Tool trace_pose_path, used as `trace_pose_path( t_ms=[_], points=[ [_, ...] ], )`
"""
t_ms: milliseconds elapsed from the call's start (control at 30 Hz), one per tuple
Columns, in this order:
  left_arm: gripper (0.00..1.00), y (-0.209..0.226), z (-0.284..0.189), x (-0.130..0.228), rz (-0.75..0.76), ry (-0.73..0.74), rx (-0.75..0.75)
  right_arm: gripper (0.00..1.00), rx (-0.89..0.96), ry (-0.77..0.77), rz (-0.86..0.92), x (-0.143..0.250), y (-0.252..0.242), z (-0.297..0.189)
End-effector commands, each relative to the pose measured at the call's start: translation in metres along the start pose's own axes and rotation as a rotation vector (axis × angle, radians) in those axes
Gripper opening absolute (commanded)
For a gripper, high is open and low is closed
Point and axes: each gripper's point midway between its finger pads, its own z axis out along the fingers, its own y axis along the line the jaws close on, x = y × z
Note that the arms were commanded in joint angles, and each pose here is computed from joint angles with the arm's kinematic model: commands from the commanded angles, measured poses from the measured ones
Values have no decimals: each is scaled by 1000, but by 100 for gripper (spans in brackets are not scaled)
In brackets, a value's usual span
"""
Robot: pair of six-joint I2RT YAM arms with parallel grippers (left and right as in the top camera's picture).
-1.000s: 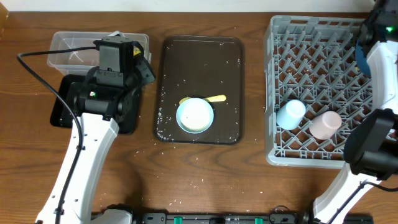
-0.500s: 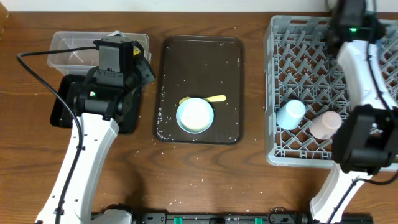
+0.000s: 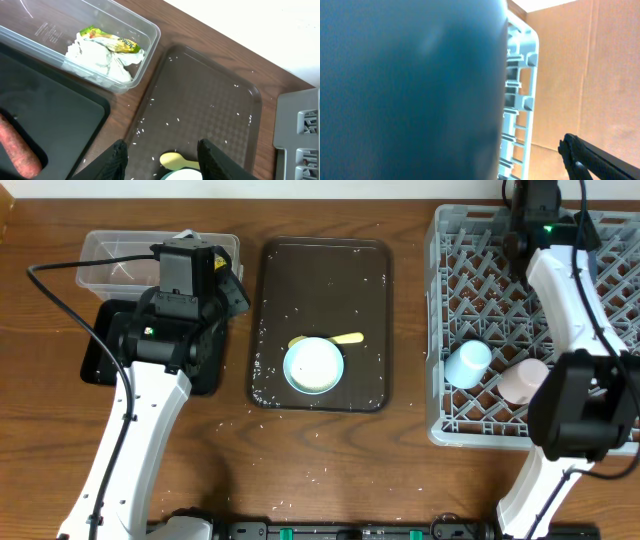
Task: Sort waste into correct bins and load items into the dishwasher rack
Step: 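Carry blue bowl right and set it upside down in rack, then reach left gripper to light-blue rice bowl and grasp its rim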
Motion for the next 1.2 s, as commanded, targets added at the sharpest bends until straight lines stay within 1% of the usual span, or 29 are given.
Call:
trace_pose_path(
  t_ms=[0,100,333,433,533,600,700,767,833,933,1000,1167],
  points=[
    [48,-1,-1,-2,-4,-9,-3,99,-89,-186,162,-23,-32,-62],
    [48,-1,-1,-2,-4,-8,-3,99,-271,-311,207,-32,-28,-103],
    [48,1,-1,1,-3,5,-12,99,-778,-586,185,-44,8,-208],
    [48,6,-1,8,0,32,-29,99,-935,-628,206,-45,20,-234],
    [48,12,-2,17,5,70,-53,97,-1047,-582,255,-42,33,-242],
    [48,6,-3,24,44,107,-15,96,-1070,-538,268,-38,41,-239],
    [48,-15,-5,38,98,176,101,95,-1091,-483,276,-33,52,-231],
    [48,-26,-6,47,127,198,130,93,-1097,-454,280,-31,57,-226],
    [48,-41,-8,60,195,218,158,93,-1093,-431,281,-29,59,-222],
    [48,-67,-7,89,339,264,211,94,-1015,-383,290,-23,55,-206],
    [48,-78,-2,109,414,296,211,94,-974,-356,300,-19,50,-197],
    [48,-94,23,157,524,391,187,94,-954,-290,375,-6,37,-179]
  ],
)
